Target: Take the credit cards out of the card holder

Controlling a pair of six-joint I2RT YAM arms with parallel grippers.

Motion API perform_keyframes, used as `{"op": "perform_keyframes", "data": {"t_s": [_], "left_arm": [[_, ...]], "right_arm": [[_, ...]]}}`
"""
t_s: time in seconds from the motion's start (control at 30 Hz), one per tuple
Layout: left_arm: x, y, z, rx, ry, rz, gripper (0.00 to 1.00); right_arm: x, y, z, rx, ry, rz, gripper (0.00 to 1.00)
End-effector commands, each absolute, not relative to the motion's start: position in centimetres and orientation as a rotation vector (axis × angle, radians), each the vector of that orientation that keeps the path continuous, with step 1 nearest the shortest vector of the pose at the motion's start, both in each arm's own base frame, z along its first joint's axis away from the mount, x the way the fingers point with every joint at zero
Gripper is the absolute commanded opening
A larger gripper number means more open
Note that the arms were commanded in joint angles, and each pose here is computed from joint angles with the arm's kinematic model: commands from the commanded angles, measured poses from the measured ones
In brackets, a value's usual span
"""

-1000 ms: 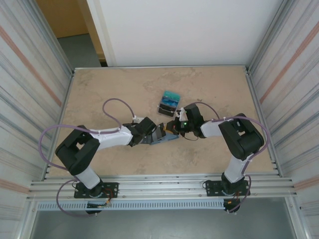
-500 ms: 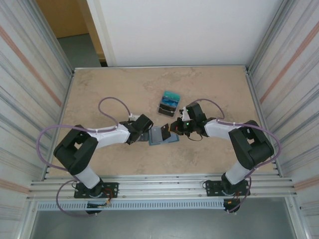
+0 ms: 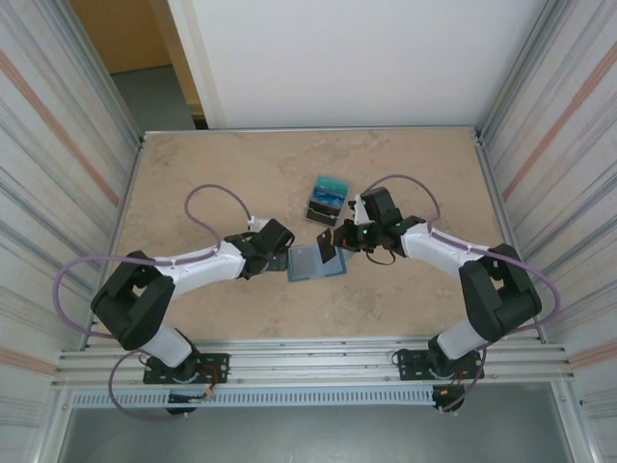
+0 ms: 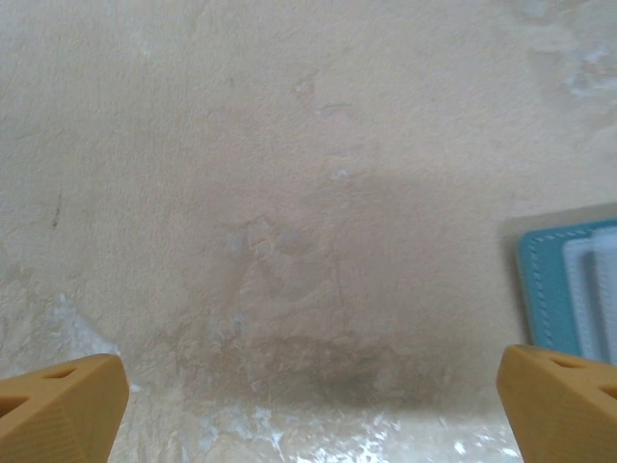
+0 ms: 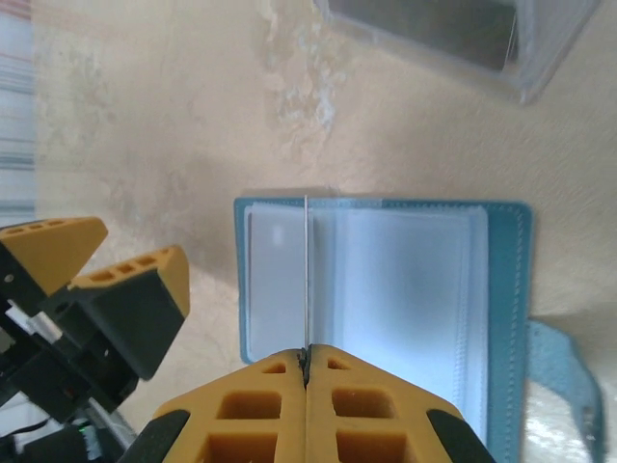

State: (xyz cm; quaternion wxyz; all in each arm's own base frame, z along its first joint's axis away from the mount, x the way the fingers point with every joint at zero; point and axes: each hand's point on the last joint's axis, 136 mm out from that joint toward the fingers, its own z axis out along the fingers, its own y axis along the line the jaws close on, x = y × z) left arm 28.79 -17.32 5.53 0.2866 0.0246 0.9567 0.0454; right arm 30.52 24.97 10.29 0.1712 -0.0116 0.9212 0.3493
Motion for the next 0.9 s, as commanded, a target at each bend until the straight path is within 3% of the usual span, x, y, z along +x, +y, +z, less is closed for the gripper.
{"op": "perform_keyframes", "data": {"t_s": [0.0, 0.4, 0.87], "left_arm": [[28.7, -18.7, 7.0, 0.131, 2.533, 0.112, 0.99], [28.2, -20.5, 5.2, 0.179, 2.578, 0.112, 0.99], [28.4, -19.6, 3.5, 0.167, 2.617, 0.217, 0.99]], "right_arm": [[31.6, 23.4, 12.3, -0.161, 2.570, 0.814, 0.00], [37.2, 22.7, 16.0, -0.505, 2.405, 0.607, 0.00], [41.9, 25.0, 15.0, -0.833, 2.259, 0.563, 0.00]]}}
